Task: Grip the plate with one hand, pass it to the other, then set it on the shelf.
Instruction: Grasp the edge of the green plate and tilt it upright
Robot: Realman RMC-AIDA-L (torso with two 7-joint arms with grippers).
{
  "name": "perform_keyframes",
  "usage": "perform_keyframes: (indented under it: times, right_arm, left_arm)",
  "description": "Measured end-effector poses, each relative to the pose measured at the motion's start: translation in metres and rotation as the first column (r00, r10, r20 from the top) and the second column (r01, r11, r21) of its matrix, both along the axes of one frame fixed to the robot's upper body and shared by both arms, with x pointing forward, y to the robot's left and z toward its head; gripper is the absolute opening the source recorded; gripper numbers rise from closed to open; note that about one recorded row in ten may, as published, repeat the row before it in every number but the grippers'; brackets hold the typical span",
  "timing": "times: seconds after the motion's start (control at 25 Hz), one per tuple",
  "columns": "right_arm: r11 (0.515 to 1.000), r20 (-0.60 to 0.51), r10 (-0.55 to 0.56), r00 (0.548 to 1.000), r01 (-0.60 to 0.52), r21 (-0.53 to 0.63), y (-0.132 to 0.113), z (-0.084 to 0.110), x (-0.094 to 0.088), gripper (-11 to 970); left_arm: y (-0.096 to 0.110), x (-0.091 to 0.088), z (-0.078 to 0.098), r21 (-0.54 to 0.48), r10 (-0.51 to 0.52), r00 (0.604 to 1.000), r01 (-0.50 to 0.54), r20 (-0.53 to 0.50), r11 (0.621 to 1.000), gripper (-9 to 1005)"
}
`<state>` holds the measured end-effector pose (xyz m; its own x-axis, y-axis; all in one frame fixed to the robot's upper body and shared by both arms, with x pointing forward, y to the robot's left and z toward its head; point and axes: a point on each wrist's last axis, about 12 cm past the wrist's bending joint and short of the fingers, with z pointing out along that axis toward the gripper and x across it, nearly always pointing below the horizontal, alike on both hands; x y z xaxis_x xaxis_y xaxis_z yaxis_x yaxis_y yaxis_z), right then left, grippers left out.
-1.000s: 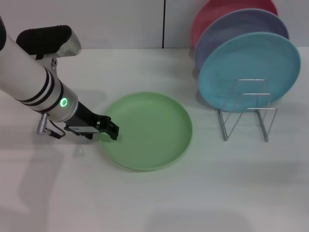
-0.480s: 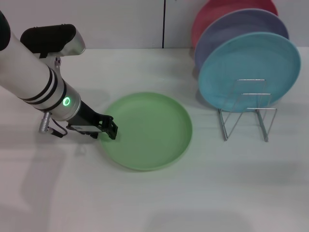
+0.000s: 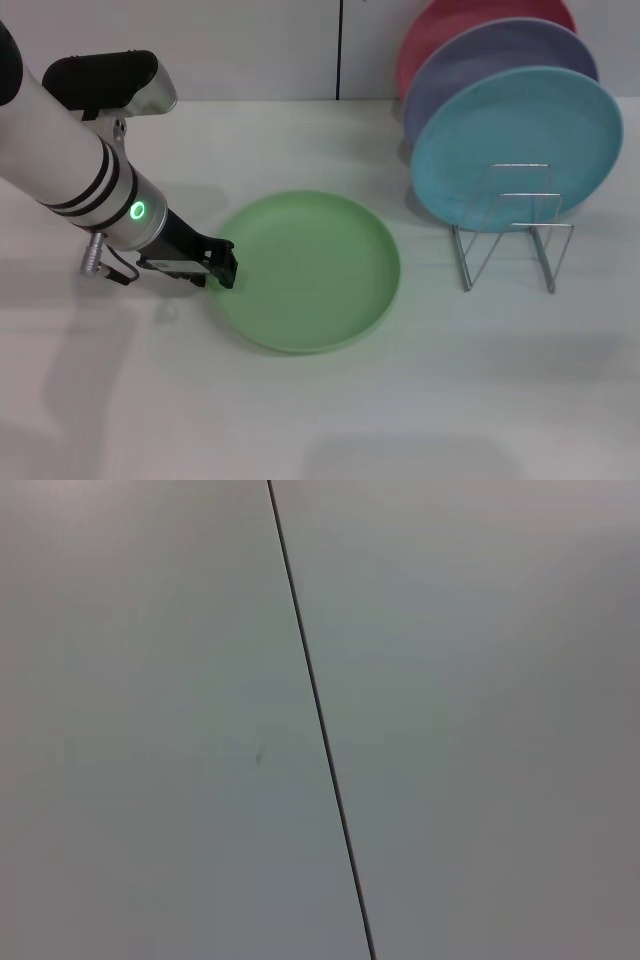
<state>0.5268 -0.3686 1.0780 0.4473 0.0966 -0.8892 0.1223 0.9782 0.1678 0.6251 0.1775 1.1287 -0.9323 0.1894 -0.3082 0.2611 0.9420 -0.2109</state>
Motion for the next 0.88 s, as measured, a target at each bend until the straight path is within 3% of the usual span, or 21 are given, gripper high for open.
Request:
perform_keyframes:
  times: [0.36,0.44,0.88]
  right_arm:
    - [1.0,0.004,0.001,1.0,-0.001,-0.001,0.0001,0.0006,0.0,718]
    - [1.0,0.005,0.001,1.0,-0.001,-0.001,0.0001,0.0006,0.0,718]
    - [1.0,0.005,0.001,1.0,-0.001,-0.004,0.0005,0.0009,0.0005,718]
  left_arm:
    - [0.0013,-0.0011,-0.0035,0.01,-0.006,1.0,0.006,-0.011,1.0,329]
    - [0.0012,-0.0012,-0.0042,0.011,-0.007,1.0,0.007,-0.013,1.0,255]
    - [0.0005,-0.0008,-0.0038,0.015,-0.023,1.0,0.023,-0.009,1.0,256]
